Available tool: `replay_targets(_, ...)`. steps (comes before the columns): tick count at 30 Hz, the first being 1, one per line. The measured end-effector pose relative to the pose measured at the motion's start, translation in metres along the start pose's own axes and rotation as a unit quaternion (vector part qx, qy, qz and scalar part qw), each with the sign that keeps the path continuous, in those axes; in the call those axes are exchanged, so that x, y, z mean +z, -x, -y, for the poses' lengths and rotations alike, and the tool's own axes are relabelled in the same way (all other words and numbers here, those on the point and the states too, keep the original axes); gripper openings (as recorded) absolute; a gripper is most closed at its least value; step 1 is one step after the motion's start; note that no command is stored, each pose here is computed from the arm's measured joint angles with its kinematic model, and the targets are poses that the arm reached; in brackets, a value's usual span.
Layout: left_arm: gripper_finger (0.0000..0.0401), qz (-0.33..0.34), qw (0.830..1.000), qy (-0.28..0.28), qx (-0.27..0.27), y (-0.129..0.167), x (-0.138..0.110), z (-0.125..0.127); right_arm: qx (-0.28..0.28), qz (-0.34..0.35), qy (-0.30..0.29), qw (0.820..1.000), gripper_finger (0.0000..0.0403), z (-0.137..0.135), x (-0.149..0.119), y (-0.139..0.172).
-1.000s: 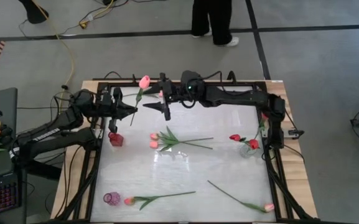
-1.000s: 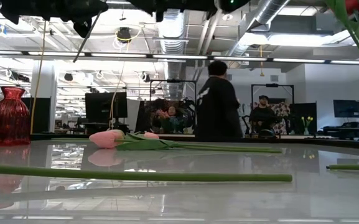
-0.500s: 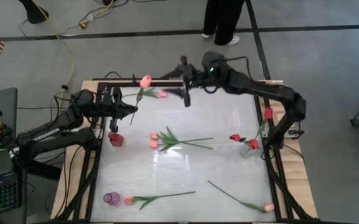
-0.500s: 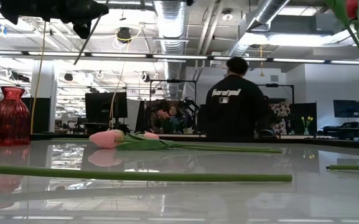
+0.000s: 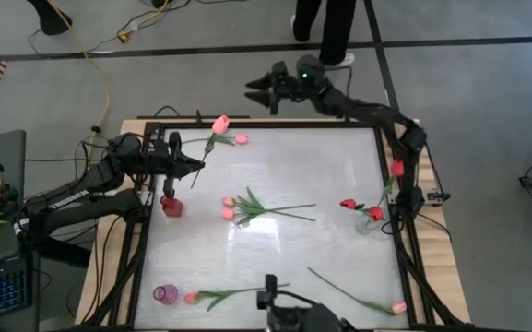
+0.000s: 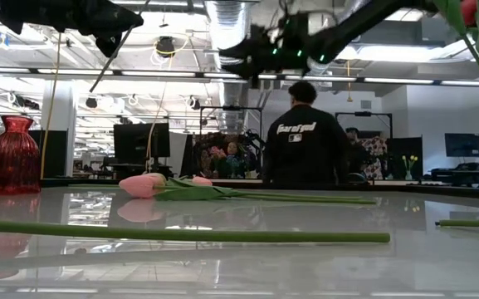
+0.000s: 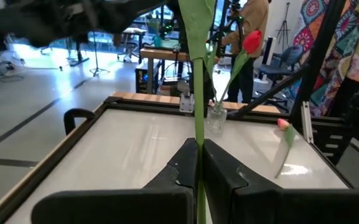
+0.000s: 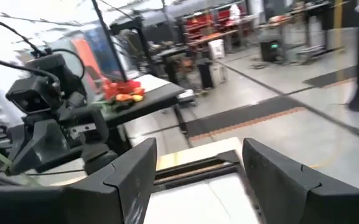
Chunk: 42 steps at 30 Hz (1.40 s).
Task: Sort flowers into vase by color
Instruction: Put the top right pink flower into the red flower vase
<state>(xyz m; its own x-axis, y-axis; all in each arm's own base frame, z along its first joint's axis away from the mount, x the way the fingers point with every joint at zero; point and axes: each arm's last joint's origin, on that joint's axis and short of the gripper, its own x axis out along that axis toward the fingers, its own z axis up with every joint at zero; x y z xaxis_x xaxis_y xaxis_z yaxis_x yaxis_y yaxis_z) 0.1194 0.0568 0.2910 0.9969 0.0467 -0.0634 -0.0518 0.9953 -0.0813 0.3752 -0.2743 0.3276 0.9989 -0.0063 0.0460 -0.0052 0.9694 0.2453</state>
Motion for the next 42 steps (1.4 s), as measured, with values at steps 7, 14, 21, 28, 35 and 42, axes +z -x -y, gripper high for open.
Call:
replay_targets(7,0.0000,-0.006,1.000,0.003,-0.003,0.000,-0.001,0.000,0.039,0.027,-0.045,0.998,0.0265,0.034,-0.044,-0.016)
replay_targets(14,0.0000,-0.006,1.000,-0.002,0.000,0.000,-0.001,0.000,0.024,0.011,-0.088,0.996,0.0265,0.057,-0.072,-0.017)
replay_targets(21,0.0000,-0.012,1.000,0.000,0.007,0.000,-0.003,0.000,0.021,0.010,-0.102,0.995,0.0265,0.063,-0.077,-0.016)
replay_targets(28,0.0000,-0.022,1.000,0.000,0.009,0.000,-0.005,-0.001,0.088,0.041,-0.126,0.987,0.0265,0.055,-0.064,-0.014)
replay_targets(35,0.0000,-0.026,1.000,-0.009,0.009,0.000,-0.005,-0.001,0.194,0.134,-0.114,0.965,0.0265,0.031,-0.032,-0.007)
replay_targets(42,0.0000,-0.047,0.999,-0.020,0.008,0.000,-0.010,-0.001,0.251,0.214,-0.044,0.943,0.0265,0.022,0.013,0.010)
